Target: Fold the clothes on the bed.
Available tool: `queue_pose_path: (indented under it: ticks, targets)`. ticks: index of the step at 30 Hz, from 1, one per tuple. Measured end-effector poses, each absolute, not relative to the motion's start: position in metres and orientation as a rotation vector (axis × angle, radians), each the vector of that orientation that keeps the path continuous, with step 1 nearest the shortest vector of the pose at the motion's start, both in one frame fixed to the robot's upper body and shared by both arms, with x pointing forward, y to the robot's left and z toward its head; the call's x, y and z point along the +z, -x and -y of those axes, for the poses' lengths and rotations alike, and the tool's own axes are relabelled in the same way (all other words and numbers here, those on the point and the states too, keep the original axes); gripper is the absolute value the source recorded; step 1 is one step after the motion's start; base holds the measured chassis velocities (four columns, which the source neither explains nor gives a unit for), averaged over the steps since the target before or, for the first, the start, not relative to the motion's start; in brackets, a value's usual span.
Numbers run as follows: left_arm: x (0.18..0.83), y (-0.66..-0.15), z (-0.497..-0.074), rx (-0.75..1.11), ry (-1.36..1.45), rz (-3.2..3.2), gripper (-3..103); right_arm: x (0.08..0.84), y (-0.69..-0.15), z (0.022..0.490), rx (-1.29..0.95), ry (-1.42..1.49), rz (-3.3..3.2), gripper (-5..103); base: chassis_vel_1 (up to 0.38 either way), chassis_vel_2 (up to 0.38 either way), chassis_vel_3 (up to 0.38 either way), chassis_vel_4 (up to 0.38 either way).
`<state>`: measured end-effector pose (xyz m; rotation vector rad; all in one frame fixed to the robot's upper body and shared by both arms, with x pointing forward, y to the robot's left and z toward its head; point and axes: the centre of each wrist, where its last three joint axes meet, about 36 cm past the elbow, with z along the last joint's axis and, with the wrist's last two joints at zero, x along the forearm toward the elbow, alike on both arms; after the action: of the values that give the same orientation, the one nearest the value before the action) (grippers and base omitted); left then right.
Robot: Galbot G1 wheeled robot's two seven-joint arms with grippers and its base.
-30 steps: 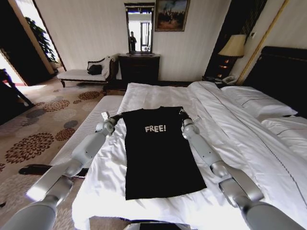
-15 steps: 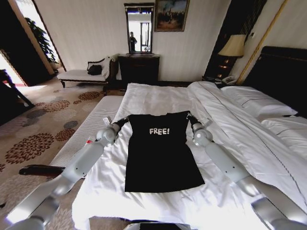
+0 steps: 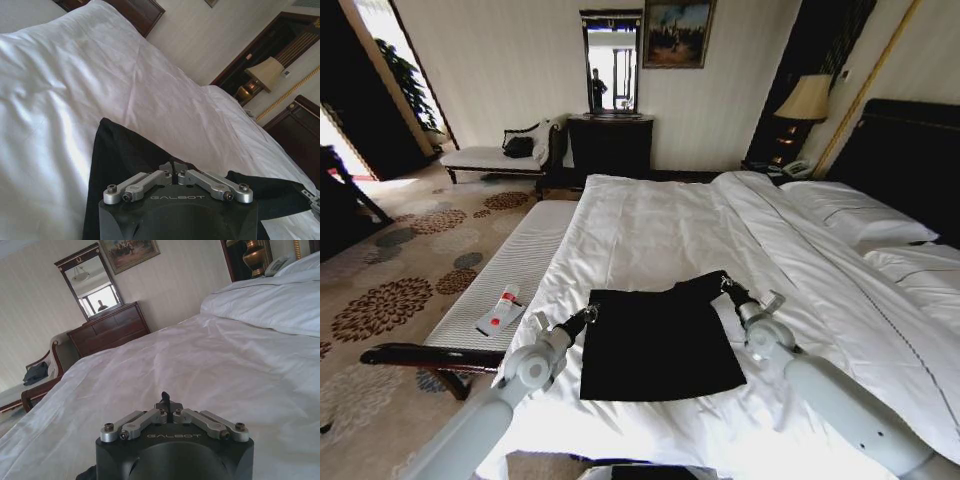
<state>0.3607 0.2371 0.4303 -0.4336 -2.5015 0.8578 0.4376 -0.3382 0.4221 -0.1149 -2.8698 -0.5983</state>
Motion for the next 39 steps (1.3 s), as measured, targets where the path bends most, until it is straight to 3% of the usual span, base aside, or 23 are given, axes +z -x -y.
queue_pose_path:
  ticks: [8, 19, 39]
  targets:
    - [0.414, -0.328, -0.252, 0.827, 0.297, 2.49, 1, 0.41, -0.398, 0.34, -0.544, 0.228, 2.802, 0, 0.0, 0.0, 0.0, 0.0]
    - [0.409, -0.335, -0.258, 0.828, 0.231, 2.501, 1, 0.384, -0.349, 0.342, -0.568, 0.381, 2.767, 0, 0.0, 0.0, 0.0, 0.0]
    - [0.429, -0.294, -0.235, 0.828, 0.264, 2.47, 1, 0.359, -0.323, 0.325, -0.602, 0.4, 2.759, 0, 0.0, 0.0, 0.0, 0.0]
